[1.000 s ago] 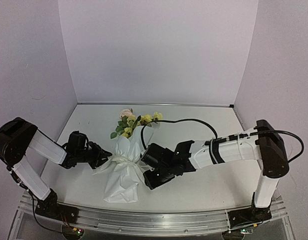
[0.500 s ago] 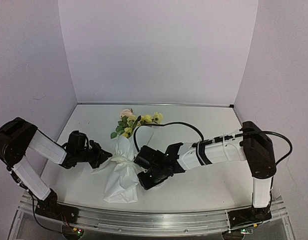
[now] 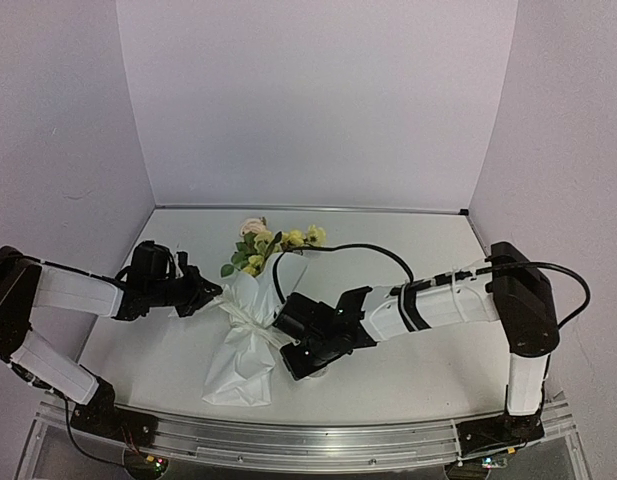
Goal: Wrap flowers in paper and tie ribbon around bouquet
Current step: Tie the ribbon around the folded bouquet.
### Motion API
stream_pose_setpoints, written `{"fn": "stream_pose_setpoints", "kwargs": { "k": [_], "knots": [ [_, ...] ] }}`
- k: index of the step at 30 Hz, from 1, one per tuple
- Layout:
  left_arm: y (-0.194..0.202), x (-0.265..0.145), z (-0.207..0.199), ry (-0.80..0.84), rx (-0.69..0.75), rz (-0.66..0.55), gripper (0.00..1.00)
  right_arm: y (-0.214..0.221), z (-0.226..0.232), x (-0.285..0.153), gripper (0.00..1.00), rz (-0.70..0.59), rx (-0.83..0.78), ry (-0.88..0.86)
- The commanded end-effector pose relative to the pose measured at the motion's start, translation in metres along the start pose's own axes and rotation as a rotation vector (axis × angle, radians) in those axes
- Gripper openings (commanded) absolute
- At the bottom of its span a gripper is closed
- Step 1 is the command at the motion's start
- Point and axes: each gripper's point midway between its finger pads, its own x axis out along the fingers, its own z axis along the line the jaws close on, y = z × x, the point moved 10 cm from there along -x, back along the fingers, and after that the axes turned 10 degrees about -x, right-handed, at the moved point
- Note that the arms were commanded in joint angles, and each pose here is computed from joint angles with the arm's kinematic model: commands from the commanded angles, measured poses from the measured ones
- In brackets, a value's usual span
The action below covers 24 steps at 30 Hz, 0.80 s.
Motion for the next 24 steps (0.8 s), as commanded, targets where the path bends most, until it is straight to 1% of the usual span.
{"fn": "stream_pose_setpoints", "kwargs": {
  "k": [1, 5, 11, 17, 24],
  "knots": [
    [-0.008, -0.008, -0.009, -0.046, 0.136, -0.072, 0.00, 0.000, -0.005, -0.017, 0.00, -0.020, 0.009, 0.034],
    [-0.006, -0.011, -0.002, -0.082, 0.153, -0.084, 0.00, 0.001, -0.005, -0.017, 0.00, -0.014, 0.009, 0.044],
    [-0.004, -0.017, 0.004, -0.103, 0.186, -0.116, 0.00, 0.012, -0.011, -0.011, 0.00, 0.038, 0.016, 0.090],
    [0.000, -0.025, -0.002, -0.053, 0.290, -0.158, 0.00, 0.020, -0.015, -0.010, 0.00, 0.066, 0.018, 0.111],
    [0.017, -0.029, -0.004, -0.064, 0.382, -0.193, 0.00, 0.017, -0.016, -0.014, 0.00, 0.069, 0.005, 0.142]
  ]
}}
